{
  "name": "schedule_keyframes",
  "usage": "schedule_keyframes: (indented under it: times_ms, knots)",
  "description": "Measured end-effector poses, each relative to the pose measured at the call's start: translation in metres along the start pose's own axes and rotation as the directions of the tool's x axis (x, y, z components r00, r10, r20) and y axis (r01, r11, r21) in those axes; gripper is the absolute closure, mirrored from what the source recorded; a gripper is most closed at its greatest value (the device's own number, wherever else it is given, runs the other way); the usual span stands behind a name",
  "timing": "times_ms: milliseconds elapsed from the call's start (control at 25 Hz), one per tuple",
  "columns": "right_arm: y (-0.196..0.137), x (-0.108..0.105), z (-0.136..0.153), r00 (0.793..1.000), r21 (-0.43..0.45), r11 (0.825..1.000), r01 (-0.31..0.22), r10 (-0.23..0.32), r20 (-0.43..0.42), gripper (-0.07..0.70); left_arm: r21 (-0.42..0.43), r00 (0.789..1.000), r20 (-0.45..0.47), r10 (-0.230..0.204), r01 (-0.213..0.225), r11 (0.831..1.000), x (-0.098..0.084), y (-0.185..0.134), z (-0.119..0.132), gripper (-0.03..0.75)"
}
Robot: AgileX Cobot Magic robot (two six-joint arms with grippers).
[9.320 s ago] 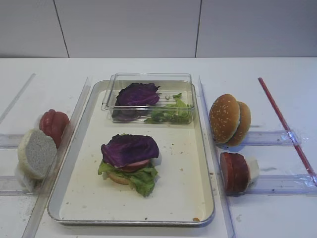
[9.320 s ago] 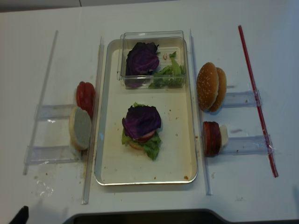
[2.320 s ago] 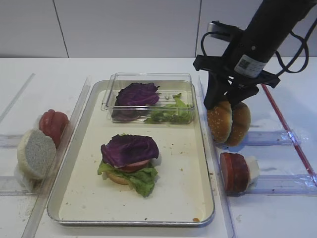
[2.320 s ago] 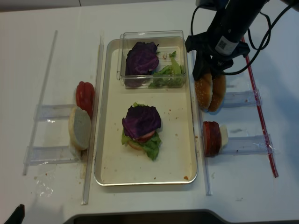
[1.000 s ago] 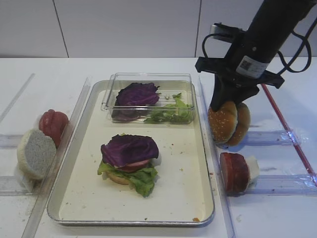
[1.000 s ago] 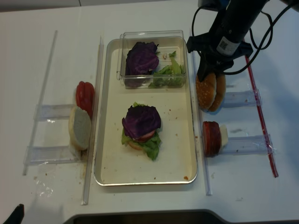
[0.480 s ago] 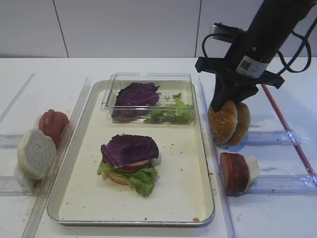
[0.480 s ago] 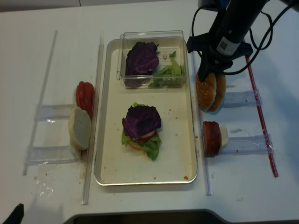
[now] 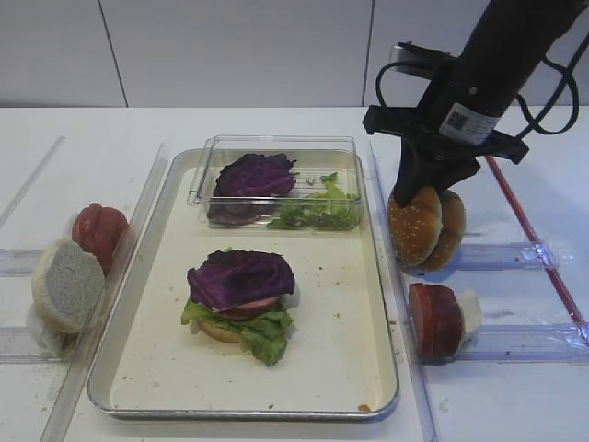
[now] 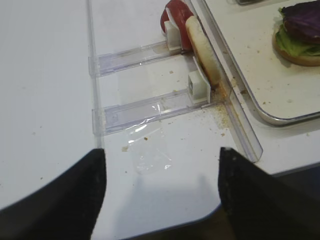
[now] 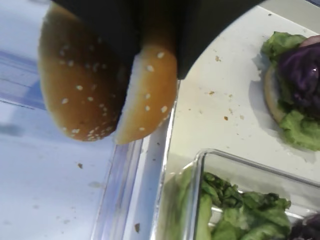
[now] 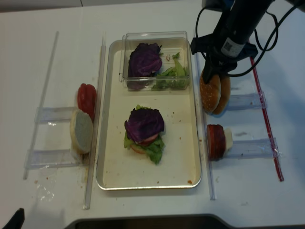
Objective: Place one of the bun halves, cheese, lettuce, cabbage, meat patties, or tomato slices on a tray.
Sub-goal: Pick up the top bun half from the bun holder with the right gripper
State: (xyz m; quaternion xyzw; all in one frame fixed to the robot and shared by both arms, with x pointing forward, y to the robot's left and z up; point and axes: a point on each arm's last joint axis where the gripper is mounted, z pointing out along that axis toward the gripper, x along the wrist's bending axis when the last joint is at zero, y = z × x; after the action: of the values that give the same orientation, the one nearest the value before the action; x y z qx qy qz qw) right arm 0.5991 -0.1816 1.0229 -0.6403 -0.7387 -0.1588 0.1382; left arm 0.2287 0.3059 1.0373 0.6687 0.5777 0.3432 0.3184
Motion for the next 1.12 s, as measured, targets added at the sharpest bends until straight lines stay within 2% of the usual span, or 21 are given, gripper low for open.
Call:
schedule_keyframes:
  times_ms: [320,1120]
  knots:
    - [-0.002,0.004,-0.006,1.0,-0.016,1.0,0.022,-0.022,-0.016,0.475,0.0,1.0,0.0,-0.002,0.002,1.0,0.0,0.0,0.0,0.276]
    - [-0.004,0.019,-0.016,0.988,-0.053,0.998,0.036,-0.044,-0.148,0.478,0.0,1.0,0.0,-0.002,0.002,1.0,0.0,0.0,0.0,0.276]
